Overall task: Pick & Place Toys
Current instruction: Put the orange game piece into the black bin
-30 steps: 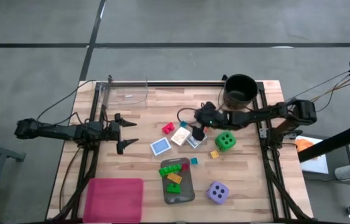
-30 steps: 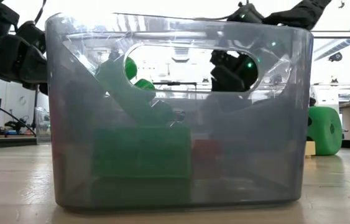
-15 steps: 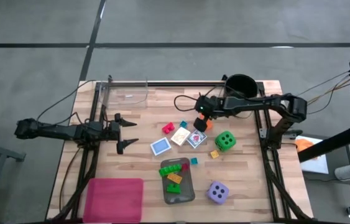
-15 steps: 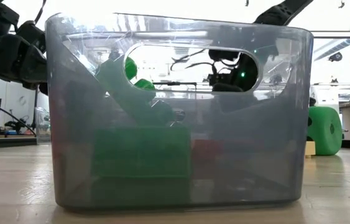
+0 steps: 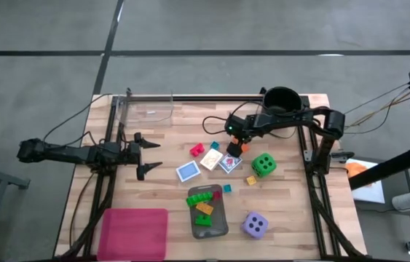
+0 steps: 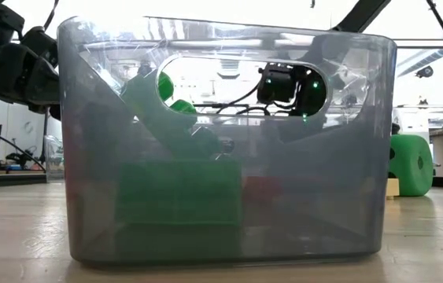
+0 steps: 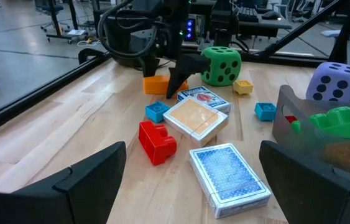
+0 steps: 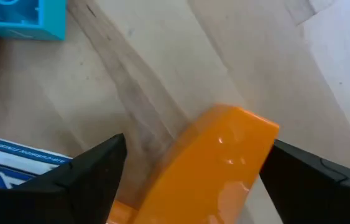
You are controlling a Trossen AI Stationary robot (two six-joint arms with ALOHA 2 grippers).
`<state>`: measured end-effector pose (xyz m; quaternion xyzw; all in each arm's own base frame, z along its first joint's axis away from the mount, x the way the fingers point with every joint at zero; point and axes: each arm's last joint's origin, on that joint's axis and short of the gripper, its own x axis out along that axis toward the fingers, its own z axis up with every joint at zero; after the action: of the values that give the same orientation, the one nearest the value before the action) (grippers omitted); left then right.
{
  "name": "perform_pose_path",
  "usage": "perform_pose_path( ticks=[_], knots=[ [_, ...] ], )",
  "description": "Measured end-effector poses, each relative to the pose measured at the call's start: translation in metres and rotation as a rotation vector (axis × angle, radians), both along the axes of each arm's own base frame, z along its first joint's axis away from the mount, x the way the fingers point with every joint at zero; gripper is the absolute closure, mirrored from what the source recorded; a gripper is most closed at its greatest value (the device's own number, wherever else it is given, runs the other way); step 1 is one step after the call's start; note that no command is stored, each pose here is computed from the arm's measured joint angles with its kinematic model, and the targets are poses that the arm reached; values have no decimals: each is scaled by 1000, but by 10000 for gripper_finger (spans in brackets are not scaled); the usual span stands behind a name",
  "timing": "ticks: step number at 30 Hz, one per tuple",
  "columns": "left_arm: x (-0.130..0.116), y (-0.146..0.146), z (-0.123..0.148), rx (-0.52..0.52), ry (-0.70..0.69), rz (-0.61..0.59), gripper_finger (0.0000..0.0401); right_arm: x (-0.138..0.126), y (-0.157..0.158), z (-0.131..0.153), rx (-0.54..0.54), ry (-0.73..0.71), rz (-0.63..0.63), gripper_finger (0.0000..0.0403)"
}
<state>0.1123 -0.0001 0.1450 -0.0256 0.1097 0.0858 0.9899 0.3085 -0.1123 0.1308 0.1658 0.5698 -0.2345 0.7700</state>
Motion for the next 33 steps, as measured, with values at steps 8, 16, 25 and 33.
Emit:
perform_pose_path(
  ticks=[8,16,25,33],
  knots=[
    [0,0,0,0,0,0,32,-1,0,6,-21,-12,41,221],
    [0,0,0,0,3,0,32,0,0,14,-61,-35,90,251],
    [0,0,-1,0,7,0,32,14,11,61,-191,-380,245,251],
    [0,0,-1,-2,11,1,32,22,41,83,-296,-875,403,251]
  ],
)
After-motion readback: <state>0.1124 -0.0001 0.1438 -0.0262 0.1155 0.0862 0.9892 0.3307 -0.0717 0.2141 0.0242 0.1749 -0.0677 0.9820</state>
